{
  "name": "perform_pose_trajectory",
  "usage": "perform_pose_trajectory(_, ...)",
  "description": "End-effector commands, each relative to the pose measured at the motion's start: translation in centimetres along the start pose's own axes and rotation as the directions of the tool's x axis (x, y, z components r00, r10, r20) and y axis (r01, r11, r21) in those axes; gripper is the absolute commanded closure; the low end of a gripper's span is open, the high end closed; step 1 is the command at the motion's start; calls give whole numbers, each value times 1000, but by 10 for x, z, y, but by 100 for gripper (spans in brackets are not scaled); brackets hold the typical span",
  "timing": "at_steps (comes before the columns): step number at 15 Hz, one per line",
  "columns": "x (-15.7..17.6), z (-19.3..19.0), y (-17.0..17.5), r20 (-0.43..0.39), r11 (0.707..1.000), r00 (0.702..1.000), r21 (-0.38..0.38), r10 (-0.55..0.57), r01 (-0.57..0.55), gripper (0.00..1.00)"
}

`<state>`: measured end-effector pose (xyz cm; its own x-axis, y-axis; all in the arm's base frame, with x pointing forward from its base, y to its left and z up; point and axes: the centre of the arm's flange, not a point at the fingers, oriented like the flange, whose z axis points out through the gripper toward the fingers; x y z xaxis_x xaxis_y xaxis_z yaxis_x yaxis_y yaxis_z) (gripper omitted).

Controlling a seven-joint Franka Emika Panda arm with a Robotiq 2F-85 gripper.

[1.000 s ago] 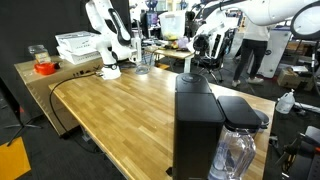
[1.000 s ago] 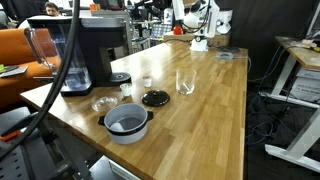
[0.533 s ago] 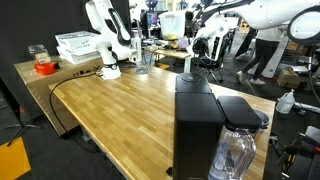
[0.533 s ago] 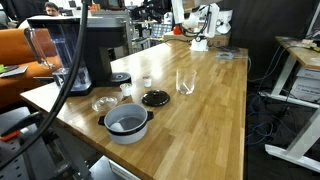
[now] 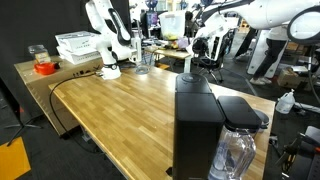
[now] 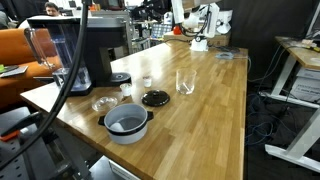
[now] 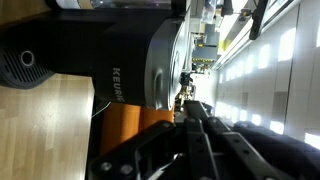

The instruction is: Open the lid of the coffee marker

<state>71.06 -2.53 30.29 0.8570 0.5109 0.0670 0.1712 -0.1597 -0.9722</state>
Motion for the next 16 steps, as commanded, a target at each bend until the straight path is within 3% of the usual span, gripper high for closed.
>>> perform_pose_trajectory(1,-2,-3,2,-13,1000,1000,6,8,-8,100)
perform_pose_trajectory(9,-5,1,40,-23,997,997,28,73,-73,100)
perform_pose_trajectory(16,-8,7,46,-4,998,998,31,59,-59,99)
